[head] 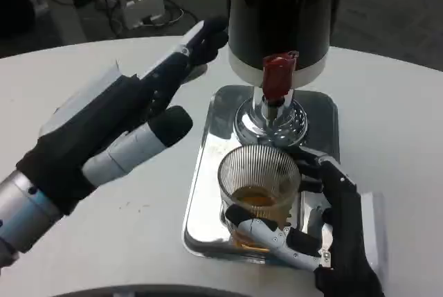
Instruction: Grasp the cup under the faucet to collect the drink, then remove the cup.
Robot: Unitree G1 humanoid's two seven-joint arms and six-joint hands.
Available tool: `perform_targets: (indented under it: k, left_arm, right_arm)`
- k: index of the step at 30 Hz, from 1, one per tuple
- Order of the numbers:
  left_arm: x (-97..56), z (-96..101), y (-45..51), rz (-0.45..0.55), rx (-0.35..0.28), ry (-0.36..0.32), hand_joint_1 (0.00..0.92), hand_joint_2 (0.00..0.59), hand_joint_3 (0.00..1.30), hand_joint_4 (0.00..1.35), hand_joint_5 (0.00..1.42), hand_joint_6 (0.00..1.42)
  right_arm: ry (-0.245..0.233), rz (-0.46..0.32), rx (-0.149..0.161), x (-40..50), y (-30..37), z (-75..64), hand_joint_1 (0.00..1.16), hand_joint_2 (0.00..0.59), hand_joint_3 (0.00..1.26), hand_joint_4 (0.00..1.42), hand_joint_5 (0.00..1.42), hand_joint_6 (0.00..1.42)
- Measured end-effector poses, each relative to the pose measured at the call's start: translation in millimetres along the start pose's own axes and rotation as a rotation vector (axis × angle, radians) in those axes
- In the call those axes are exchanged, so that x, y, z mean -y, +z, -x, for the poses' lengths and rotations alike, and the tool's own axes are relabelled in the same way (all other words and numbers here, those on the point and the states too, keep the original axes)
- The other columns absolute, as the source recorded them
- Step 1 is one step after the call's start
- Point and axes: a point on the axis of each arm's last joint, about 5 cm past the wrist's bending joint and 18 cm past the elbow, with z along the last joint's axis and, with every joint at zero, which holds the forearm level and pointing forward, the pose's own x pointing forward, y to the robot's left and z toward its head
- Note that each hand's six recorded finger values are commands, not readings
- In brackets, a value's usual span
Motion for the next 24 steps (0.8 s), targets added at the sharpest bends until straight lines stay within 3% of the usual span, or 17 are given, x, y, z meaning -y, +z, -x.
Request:
perform_targets:
  k: [4, 9, 15, 20, 24]
  left_arm:
    - [1.8, 11.1, -4.3, -0.095, -0.024, 0.027, 0.0, 0.021, 0.0, 0.0, 0.0, 0.0]
    - [4.6, 25.9, -12.2, -0.243, -0.111, 0.053, 0.0, 0.034, 0.0, 0.0, 0.01, 0.0]
    - [5.9, 31.8, -15.9, -0.34, -0.143, 0.04, 0.0, 0.046, 0.0, 0.0, 0.03, 0.01]
    - [9.2, 41.9, -19.9, -0.417, -0.234, 0.038, 0.0, 0.076, 0.0, 0.0, 0.02, 0.01]
    - [12.0, 46.3, -20.6, -0.462, -0.266, 0.048, 0.0, 0.081, 0.0, 0.0, 0.02, 0.01]
  right_arm:
    - [0.009, -0.004, -0.011, 2.2, 0.8, 6.0, 0.92, 0.094, 0.87, 1.02, 1.23, 1.42]
    - [0.017, 0.003, -0.009, 4.3, 3.5, 14.1, 0.92, 0.094, 0.87, 1.02, 1.23, 1.42]
    - [0.025, -0.001, -0.01, 7.6, 5.7, 18.2, 0.92, 0.093, 0.87, 1.02, 1.23, 1.42]
    - [0.022, 0.01, 0.005, 14.2, 10.1, 23.8, 0.92, 0.091, 0.87, 1.02, 1.23, 1.42]
    - [0.052, 0.009, -0.005, 14.6, 10.4, 28.8, 0.92, 0.088, 0.87, 1.02, 1.23, 1.42]
